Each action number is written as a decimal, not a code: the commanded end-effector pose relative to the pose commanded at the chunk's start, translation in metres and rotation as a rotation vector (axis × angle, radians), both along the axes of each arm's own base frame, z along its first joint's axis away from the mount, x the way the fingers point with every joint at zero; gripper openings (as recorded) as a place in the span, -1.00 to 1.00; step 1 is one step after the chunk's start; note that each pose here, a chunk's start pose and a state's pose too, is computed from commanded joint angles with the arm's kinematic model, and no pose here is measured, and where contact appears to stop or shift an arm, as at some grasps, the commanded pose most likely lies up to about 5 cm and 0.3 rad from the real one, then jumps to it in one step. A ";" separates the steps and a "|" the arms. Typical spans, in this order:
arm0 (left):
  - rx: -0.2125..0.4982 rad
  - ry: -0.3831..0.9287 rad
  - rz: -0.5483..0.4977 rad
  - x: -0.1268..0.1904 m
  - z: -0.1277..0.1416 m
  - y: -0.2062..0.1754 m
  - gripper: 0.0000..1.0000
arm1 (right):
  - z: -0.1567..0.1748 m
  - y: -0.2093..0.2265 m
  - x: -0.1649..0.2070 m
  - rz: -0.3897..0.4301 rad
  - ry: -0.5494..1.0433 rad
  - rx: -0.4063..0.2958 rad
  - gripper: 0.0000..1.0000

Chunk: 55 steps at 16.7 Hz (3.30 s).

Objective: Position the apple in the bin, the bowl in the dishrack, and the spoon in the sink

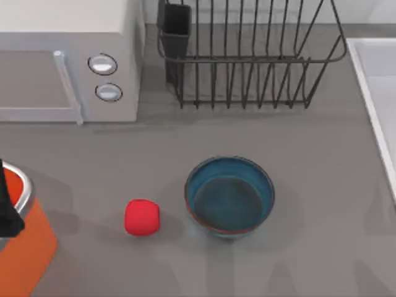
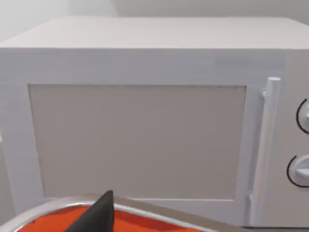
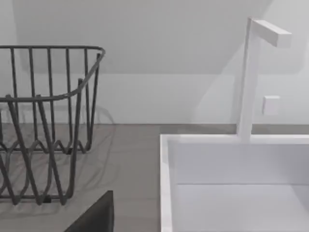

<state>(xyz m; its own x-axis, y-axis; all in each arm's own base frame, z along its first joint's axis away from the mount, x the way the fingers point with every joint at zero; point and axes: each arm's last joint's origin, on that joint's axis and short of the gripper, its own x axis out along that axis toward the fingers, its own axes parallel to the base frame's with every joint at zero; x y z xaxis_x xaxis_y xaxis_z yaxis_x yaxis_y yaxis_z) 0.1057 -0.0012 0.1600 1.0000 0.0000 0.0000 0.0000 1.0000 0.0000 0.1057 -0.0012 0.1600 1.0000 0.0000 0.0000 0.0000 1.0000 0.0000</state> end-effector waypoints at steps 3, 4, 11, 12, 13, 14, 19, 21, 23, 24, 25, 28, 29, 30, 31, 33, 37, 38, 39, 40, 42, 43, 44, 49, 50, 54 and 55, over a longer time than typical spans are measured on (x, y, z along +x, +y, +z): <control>-0.003 0.010 -0.005 0.000 0.001 0.000 1.00 | 0.000 0.000 0.000 0.000 0.000 0.000 1.00; -0.009 0.028 -0.014 0.001 0.003 -0.001 1.00 | 0.000 0.000 0.000 0.000 0.000 0.000 1.00; -0.107 0.365 -0.121 0.021 0.041 -0.018 1.00 | 0.000 0.000 0.000 0.000 0.000 0.000 1.00; -0.121 0.434 -0.136 0.028 0.048 -0.022 1.00 | 0.000 0.000 0.000 0.000 0.000 0.000 1.00; -0.134 0.506 -0.148 0.035 0.054 -0.027 1.00 | 0.000 0.000 0.000 0.000 0.000 0.000 1.00; -0.144 0.581 -0.158 0.044 0.059 -0.033 1.00 | 0.000 0.000 0.000 0.000 0.000 0.000 1.00; -0.156 0.962 -0.166 0.094 0.071 -0.074 1.00 | 0.000 0.000 0.000 0.000 0.000 0.000 1.00; -0.140 1.104 -0.151 0.114 0.067 -0.095 1.00 | 0.000 0.000 0.000 0.000 0.000 0.000 1.00; -0.116 1.233 -0.127 0.132 0.059 -0.117 1.00 | 0.000 0.000 0.000 0.000 0.000 0.000 1.00; -0.102 1.290 -0.113 0.140 0.055 -0.127 1.00 | 0.000 0.000 0.000 0.000 0.000 0.000 1.00; -0.087 1.343 -0.099 0.146 0.049 -0.138 1.00 | 0.000 0.000 0.000 0.000 0.000 0.000 1.00; -0.041 1.470 -0.052 0.161 0.032 -0.166 1.00 | 0.000 0.000 0.000 0.000 0.000 0.000 1.00; -0.028 1.501 -0.039 0.165 0.027 -0.173 1.00 | 0.000 0.000 0.000 0.000 0.000 0.000 1.00; -0.017 1.524 -0.028 0.167 0.023 -0.179 1.00 | 0.000 0.000 0.000 0.000 0.000 0.000 1.00; -0.009 1.541 -0.018 0.169 0.021 -0.184 1.00 | 0.000 0.000 0.000 0.000 0.000 0.000 1.00; 0.001 1.559 -0.008 0.171 0.017 -0.188 1.00 | 0.000 0.000 0.000 0.000 0.000 0.000 1.00; 0.002 1.561 -0.006 0.171 0.016 -0.189 1.00 | 0.000 0.000 0.000 0.000 0.000 0.000 1.00; -0.003 1.558 -0.005 0.172 0.017 -0.187 1.00 | 0.000 0.000 0.000 0.000 0.000 0.000 1.00; -0.001 1.559 -0.005 0.172 0.015 -0.187 1.00 | 0.000 0.000 0.000 0.000 0.000 0.000 1.00; 0.001 1.561 -0.005 0.172 0.011 -0.188 1.00 | 0.000 0.000 0.000 0.000 0.000 0.000 1.00; 0.003 1.563 -0.006 0.173 -0.005 -0.188 1.00 | 0.000 0.000 0.000 0.000 0.000 0.000 1.00; 0.001 1.559 -0.007 0.173 -0.015 -0.189 1.00 | 0.000 0.000 0.000 0.000 0.000 0.000 1.00; -0.001 1.555 -0.009 0.174 -0.025 -0.190 1.00 | 0.000 0.000 0.000 0.000 0.000 0.000 1.00; 0.002 1.561 -0.006 0.172 -0.054 -0.189 1.00 | 0.000 0.000 0.000 0.000 0.000 0.000 1.00; 0.002 1.561 -0.006 0.172 -0.054 -0.189 1.00 | 0.000 0.000 0.000 0.000 0.000 0.000 1.00; 0.002 1.561 -0.006 0.172 -0.054 -0.189 0.55 | 0.000 0.000 0.000 0.000 0.000 0.000 1.00; 0.002 1.561 -0.006 0.172 -0.054 -0.189 0.40 | 0.000 0.000 0.000 0.000 0.000 0.000 1.00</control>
<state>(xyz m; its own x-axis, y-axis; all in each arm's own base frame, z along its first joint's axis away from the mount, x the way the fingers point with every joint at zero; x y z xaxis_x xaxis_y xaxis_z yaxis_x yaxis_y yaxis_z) 0.2778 -0.1902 0.1060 0.0095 -0.0025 -1.0000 0.0052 1.0000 -0.0025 0.1057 -0.0012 0.1600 1.0000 0.0000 0.0000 0.0000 1.0000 0.0000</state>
